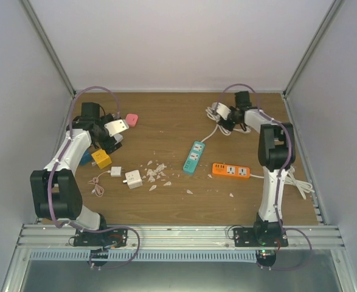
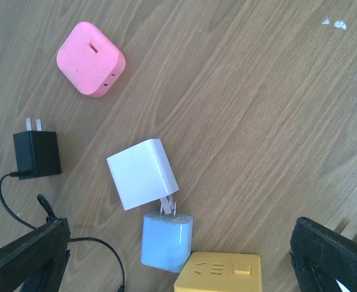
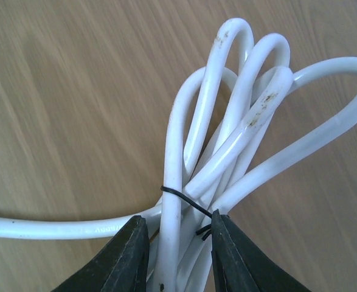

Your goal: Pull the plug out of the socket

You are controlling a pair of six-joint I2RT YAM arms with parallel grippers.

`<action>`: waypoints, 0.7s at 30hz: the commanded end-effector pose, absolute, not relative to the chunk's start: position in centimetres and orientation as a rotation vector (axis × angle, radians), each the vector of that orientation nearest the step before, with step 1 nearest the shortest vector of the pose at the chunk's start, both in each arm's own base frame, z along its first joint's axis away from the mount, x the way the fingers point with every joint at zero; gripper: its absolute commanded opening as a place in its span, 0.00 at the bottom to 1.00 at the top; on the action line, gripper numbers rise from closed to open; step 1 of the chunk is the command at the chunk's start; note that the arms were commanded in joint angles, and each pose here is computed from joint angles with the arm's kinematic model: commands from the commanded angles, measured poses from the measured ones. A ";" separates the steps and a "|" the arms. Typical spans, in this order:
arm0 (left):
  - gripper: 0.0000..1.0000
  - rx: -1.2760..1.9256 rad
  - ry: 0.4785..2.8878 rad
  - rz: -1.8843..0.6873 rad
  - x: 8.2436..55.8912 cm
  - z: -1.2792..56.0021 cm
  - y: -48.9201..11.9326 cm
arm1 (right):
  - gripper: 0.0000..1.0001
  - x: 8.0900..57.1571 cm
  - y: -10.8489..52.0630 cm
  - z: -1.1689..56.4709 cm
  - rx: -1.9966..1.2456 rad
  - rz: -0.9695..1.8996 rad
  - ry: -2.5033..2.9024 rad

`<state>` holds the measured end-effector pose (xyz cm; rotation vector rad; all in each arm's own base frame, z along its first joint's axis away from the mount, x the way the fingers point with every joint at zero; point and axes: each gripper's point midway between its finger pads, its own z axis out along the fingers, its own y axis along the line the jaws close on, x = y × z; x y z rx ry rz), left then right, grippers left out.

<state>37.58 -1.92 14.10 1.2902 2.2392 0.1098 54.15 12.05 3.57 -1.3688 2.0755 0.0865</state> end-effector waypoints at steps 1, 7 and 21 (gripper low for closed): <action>0.99 1.291 2.171 0.125 38.8 15.6 -3.0 | 0.30 48.4 2.8 -1.7 -1.342 0.058 2.368; 0.99 1.298 2.168 0.113 39.3 15.6 -3.6 | 0.30 44.9 -3.3 -1.9 -1.245 0.036 2.435; 0.99 1.287 2.096 0.007 40.7 17.1 -6.7 | 0.30 38.0 -13.6 -1.4 -1.013 -0.026 2.553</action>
